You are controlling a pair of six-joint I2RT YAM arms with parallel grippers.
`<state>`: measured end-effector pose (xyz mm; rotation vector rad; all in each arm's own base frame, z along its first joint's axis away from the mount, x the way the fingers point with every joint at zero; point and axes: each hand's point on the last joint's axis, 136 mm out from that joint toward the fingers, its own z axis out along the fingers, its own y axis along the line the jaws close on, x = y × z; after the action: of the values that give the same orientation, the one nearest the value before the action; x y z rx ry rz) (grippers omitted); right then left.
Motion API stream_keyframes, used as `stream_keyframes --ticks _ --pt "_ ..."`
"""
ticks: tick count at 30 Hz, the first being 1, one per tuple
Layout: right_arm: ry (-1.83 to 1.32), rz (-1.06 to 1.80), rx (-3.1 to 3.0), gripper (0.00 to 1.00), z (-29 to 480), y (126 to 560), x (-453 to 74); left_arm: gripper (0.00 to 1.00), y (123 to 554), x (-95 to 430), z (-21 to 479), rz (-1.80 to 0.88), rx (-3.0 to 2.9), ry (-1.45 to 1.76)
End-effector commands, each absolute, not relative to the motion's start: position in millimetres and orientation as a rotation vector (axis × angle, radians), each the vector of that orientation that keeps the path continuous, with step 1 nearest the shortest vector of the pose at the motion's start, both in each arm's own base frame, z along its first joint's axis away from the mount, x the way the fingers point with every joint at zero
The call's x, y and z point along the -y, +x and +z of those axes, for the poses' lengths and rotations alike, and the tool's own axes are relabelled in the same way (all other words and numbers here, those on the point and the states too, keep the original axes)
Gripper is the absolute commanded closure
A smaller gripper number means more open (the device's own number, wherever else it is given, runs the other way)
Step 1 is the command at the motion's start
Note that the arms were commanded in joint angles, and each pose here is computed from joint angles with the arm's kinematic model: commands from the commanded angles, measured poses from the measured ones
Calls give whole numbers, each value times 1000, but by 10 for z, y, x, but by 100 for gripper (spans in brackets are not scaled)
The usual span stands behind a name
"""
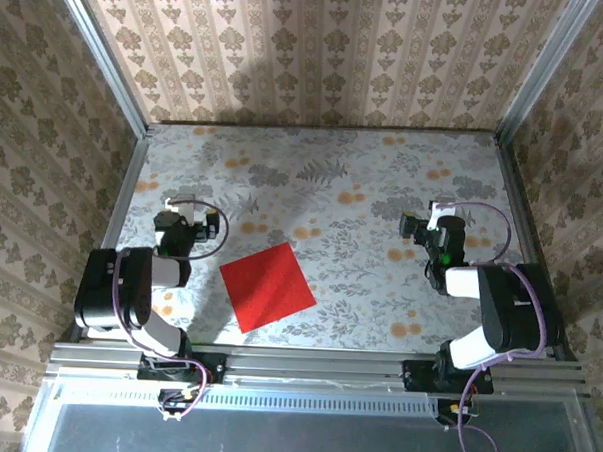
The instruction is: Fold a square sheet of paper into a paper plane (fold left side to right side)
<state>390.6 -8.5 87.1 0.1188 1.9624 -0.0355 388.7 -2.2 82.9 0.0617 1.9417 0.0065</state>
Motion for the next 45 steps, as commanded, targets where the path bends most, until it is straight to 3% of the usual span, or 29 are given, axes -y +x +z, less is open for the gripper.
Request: stream_keyframes --ticks 1,24,31,37,42,45 --pt "118 -82 -1916 0 987 3990 142 0 3991 0 969 22 -1889 90" --pt "117 -78 -1918 0 982 3990 136 0 3987 -17 981 56 -1885 78" --pt "143 -82 -1977 0 1255 3960 158 0 3703 -229 1611 102 -1820 -110" --pt "258 82 -1981 0 1582 3650 49 0 3493 -176 1731 -255 -1968 -457" --pt "288 357 -2001 0 1796 3372 -266 2 3259 447 1568 -698 -2147 -495" --pt "249 486 -2071 0 1774 3222 -487 2 3027 780 1400 -792 -2266 -461"
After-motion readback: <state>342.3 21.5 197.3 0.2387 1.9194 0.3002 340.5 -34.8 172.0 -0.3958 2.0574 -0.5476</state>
